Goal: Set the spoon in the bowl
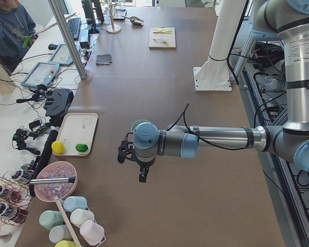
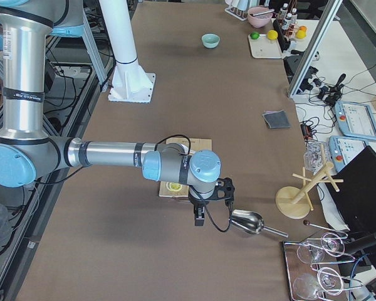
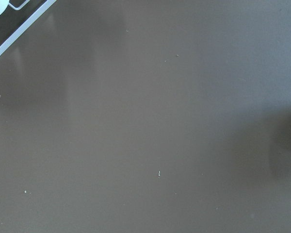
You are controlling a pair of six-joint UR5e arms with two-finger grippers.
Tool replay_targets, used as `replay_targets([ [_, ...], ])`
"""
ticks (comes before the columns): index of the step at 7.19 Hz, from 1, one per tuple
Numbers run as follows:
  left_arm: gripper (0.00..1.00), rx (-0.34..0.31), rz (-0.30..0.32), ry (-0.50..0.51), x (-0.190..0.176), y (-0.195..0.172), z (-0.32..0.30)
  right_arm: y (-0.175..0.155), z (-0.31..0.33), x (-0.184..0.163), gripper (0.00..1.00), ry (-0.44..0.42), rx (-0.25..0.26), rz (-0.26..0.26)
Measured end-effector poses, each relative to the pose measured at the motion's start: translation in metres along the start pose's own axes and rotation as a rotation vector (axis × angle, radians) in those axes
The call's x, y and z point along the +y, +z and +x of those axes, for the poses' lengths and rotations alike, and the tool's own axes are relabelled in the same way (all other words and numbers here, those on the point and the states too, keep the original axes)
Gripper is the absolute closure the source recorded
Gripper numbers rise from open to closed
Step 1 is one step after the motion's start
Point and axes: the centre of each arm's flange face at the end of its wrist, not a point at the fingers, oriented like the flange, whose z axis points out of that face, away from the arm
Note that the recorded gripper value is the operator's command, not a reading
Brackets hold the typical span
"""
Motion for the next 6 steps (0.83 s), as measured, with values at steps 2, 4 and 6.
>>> replay_targets([
  [2,0.02,0.000,0.003,0.009,-0.002,-0.001,0.002,0.000,-0.003,-0.002,0.00,-0.004,-0.012,0.002],
  [4,0.03,0.000,0.007,0.010,-0.002,-0.003,0.005,0.002,-0.002,-0.002,0.00,-0.002,-0.014,-0.001],
  [6,0.03,0.000,0.021,0.020,-0.004,-0.010,0.012,-0.002,-0.006,-0.003,0.00,-0.006,-0.019,0.006],
])
